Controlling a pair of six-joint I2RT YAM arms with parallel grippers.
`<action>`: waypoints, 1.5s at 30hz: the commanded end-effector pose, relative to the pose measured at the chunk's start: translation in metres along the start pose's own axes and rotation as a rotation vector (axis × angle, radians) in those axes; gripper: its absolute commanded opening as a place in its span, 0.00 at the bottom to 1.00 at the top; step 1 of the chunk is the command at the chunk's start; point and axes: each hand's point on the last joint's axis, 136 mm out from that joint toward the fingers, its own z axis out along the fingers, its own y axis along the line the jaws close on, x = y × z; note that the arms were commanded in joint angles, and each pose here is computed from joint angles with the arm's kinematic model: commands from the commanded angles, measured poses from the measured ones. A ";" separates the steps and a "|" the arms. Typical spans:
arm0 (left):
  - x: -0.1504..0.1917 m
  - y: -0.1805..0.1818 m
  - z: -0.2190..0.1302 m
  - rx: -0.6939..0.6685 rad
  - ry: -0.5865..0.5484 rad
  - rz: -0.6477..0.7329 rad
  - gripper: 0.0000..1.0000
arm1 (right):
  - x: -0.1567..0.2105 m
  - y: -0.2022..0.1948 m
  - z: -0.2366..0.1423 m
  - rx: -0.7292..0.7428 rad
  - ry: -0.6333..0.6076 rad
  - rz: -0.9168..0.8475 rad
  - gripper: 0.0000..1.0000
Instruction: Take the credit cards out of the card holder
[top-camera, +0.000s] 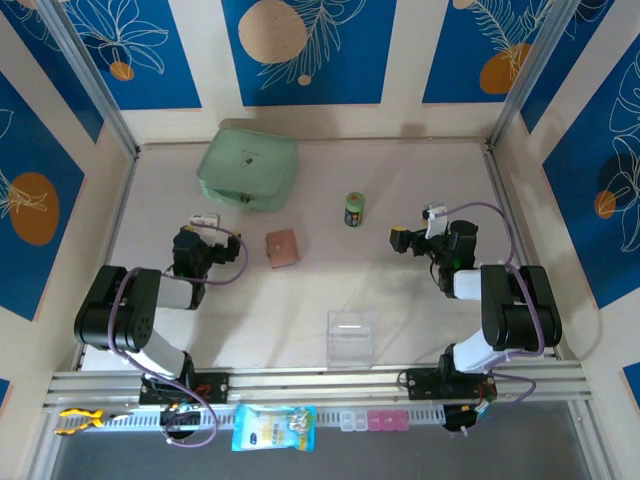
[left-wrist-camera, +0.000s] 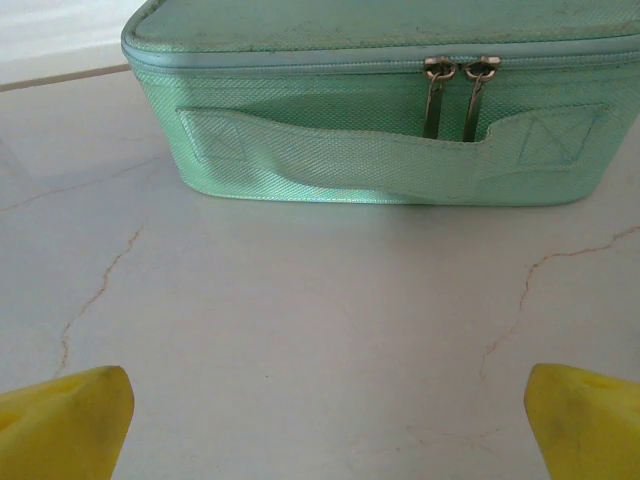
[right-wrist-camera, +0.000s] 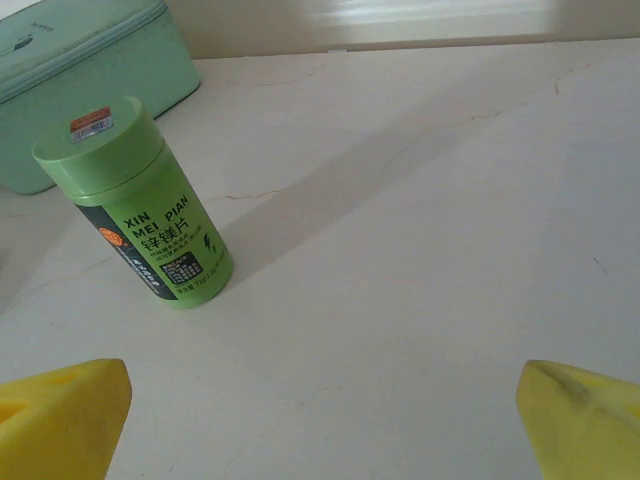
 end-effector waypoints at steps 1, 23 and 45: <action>-0.011 0.003 -0.001 0.005 -0.044 0.010 1.00 | -0.004 0.001 -0.002 -0.009 -0.025 -0.025 0.99; -0.010 0.015 0.002 -0.061 -0.026 -0.021 1.00 | -0.004 0.002 -0.002 -0.011 -0.024 -0.024 0.99; -0.032 0.021 -0.009 -0.096 -0.010 -0.019 1.00 | -0.042 0.003 -0.004 0.109 0.071 -0.024 1.00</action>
